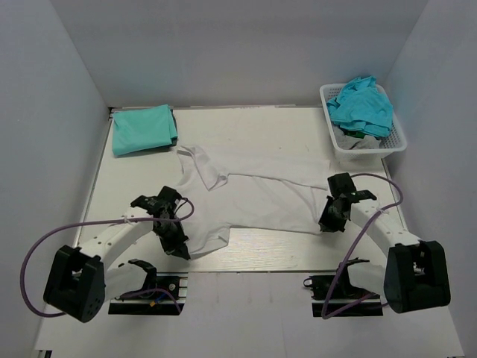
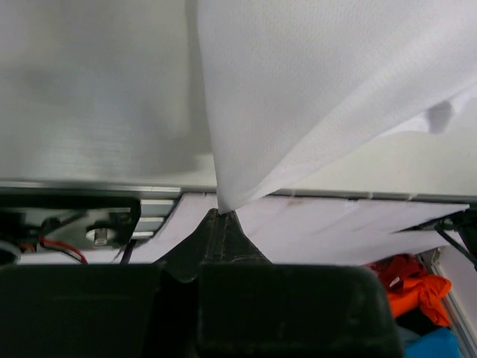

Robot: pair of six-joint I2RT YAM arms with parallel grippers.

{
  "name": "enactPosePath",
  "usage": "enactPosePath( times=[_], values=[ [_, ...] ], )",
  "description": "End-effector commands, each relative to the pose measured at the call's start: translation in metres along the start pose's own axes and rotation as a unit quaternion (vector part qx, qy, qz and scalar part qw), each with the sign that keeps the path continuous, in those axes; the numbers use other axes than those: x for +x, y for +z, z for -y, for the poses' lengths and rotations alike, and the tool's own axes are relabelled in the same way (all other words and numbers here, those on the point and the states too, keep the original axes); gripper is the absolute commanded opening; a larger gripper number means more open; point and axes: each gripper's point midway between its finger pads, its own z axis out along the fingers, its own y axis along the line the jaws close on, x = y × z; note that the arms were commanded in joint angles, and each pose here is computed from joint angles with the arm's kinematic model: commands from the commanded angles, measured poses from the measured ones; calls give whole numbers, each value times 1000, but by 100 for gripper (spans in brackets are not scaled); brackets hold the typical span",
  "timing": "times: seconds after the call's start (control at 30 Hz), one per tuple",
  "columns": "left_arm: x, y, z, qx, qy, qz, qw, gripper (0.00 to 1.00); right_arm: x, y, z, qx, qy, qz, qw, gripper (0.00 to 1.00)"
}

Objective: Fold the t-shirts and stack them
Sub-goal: Grap the side of the flattened tshirt closest away from the robot with both arms, then fold the other side of the tshirt into a rectangle

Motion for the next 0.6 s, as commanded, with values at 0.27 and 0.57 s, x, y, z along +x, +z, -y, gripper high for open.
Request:
enactPosePath(
  times=[0.27,0.57],
  values=[
    [-37,-46,63,67,44,53,995,0,10,-25,-15,-34,-17,-52,998,0],
    [-119,-90,141,103,81,148,980,0,-45,-46,-44,-48,-43,-16,998,0]
  ],
)
